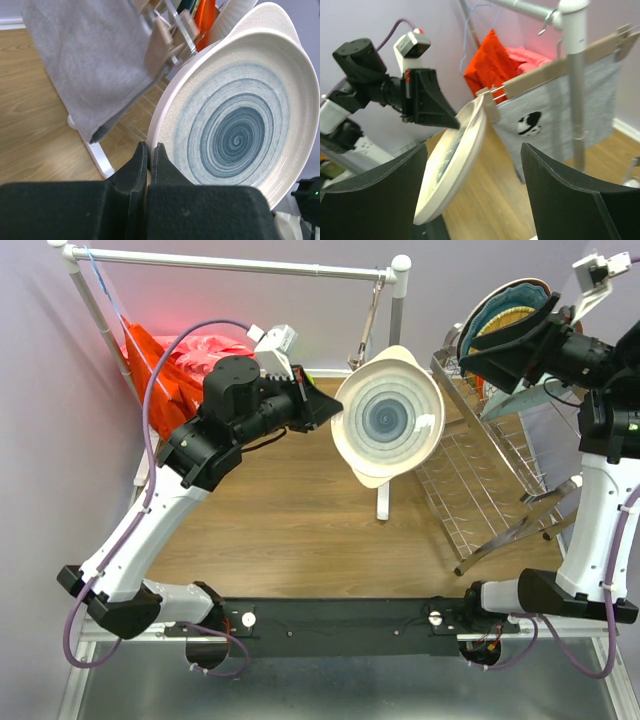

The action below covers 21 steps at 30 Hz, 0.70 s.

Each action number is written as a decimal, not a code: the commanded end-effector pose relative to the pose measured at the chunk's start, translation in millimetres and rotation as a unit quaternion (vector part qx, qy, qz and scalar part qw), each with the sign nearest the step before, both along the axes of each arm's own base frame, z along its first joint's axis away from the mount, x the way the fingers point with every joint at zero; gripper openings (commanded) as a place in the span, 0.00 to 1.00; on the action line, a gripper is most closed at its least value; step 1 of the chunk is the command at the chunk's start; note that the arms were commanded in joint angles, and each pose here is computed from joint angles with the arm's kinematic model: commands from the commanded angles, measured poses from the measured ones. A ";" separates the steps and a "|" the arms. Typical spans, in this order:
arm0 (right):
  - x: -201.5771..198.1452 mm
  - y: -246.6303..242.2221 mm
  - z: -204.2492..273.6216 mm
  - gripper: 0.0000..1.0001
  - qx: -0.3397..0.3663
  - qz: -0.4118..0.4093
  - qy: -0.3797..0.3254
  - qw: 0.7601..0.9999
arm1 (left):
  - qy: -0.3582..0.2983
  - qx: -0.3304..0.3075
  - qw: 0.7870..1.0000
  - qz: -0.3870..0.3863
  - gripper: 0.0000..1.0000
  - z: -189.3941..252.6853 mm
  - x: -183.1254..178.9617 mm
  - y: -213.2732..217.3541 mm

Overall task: Load the plates into the dish rack
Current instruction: Pass the plate from the left arm to the right

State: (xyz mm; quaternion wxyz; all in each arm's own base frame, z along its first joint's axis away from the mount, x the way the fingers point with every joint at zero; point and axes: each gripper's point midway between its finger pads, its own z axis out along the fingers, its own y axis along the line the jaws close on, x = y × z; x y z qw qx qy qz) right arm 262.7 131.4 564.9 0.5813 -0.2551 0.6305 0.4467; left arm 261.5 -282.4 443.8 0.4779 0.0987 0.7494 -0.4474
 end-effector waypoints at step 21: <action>-7.5 54.1 -83.2 0.52 -0.025 0.021 0.221 0.975 | -0.054 -0.095 0.985 0.131 0.00 96.9 18.6 -9.9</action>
